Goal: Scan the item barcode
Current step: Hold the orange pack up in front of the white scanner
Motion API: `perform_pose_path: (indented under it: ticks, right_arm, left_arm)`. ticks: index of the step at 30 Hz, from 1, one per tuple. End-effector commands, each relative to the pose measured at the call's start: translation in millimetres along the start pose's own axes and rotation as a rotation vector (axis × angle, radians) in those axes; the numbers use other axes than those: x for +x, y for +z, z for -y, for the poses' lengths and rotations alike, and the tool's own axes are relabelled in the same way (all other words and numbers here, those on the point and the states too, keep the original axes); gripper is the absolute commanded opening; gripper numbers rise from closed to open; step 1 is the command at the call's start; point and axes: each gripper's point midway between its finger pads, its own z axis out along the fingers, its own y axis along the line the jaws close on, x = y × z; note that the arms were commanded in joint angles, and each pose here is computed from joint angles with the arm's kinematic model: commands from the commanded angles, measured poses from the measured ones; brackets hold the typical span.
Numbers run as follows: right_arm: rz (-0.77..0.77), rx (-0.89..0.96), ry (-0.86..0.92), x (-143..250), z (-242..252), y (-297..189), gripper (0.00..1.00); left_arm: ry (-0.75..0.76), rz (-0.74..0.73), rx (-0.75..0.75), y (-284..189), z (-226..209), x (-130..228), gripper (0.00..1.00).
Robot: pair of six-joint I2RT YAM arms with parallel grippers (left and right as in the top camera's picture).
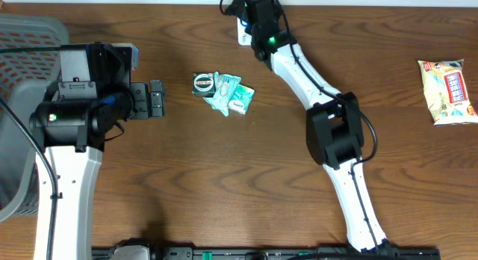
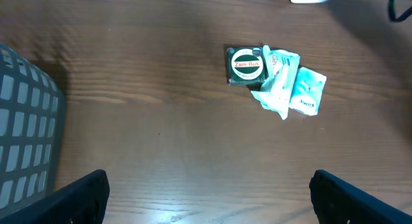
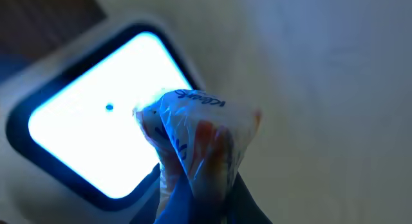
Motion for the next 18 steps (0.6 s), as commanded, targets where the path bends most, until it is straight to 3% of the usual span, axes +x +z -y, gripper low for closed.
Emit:
perform_pose_path:
  ticks: [1, 18]
  right_arm:
    - [0.006, 0.059, -0.033, -9.8, 21.0, -7.9, 0.01]
    - [0.07, 0.036, -0.022, -36.6, 6.8, -19.3, 0.01]
  left_arm:
    - [0.006, 0.003, -0.01, -0.9, -2.7, -1.7, 0.98]
    - [0.006, 0.003, -0.01, -0.9, -2.7, -1.7, 0.98]
